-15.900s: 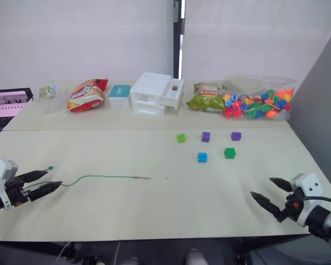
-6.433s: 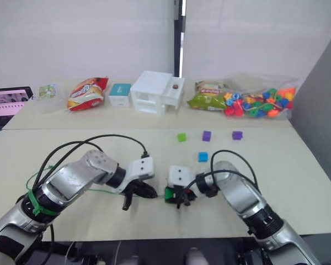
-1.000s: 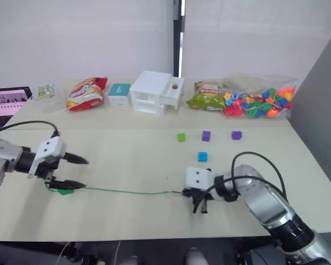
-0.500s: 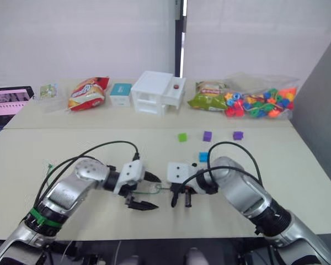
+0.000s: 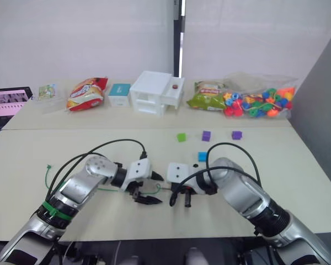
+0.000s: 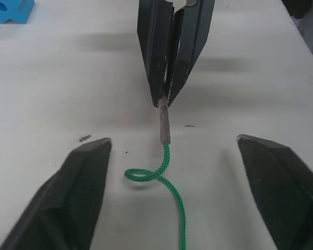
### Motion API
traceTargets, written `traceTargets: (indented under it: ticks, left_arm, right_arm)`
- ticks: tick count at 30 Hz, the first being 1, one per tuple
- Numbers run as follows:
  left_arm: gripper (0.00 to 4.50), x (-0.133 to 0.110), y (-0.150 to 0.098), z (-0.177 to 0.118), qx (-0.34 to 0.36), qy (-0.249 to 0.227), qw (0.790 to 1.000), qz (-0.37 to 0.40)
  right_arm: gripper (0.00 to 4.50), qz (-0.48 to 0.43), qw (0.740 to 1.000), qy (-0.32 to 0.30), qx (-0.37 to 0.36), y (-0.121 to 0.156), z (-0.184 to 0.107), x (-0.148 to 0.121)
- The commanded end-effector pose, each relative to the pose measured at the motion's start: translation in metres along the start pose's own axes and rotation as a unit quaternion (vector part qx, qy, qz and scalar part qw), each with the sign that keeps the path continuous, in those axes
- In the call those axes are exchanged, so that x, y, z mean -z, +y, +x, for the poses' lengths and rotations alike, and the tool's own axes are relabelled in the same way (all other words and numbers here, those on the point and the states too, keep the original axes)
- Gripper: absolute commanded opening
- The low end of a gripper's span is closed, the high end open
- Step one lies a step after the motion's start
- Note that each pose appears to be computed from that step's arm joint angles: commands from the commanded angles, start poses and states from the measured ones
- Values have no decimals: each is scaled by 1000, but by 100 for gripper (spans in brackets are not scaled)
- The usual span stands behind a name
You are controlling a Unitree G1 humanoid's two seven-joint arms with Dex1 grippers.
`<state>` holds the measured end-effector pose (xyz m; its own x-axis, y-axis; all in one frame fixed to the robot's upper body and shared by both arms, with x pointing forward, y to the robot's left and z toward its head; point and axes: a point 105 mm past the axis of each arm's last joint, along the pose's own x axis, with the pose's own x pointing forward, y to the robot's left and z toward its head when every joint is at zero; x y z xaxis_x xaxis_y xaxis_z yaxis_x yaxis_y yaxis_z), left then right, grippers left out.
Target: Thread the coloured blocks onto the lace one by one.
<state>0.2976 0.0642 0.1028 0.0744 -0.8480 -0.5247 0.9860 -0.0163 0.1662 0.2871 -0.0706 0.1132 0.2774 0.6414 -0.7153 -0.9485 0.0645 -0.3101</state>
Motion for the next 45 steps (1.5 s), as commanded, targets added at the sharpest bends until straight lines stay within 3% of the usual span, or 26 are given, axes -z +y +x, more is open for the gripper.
traceTargets:
  ticks: [1,10,25,32,36,37,38,41,45]
  left_arm:
    - [292,-9,3,3,-7,-9,1000,23]
    - [3,-11,5,6,-13,-15,1000,16]
    - [3,-11,9,4,-19,-18,1000,10]
    - [0,-11,7,0,-15,-18,1000,10]
    - [0,-11,7,-3,-17,-19,1000,8]
    - [0,-11,7,-4,-19,-19,1000,7]
    - [0,-11,7,-5,-21,-20,1000,5]
    - [0,-11,7,-6,-23,-22,999,1]
    - [0,-12,7,-5,-23,-25,999,-2]
  right_arm:
    - [0,-18,1000,-10,15,-4,-6,-11]
    - [0,-14,1000,-8,15,-4,-7,-11]
    - [0,-12,999,-29,29,-4,-11,-17]
    - [231,95,984,-80,125,-9,-45,-10]
    - [376,200,950,-96,220,-12,-69,15]
    - [392,232,933,-96,257,-12,-74,26]
    - [442,262,911,-97,302,-15,-80,38]
    - [442,322,845,-83,418,-20,-93,69]
    - [442,369,772,-88,509,-29,-91,92]
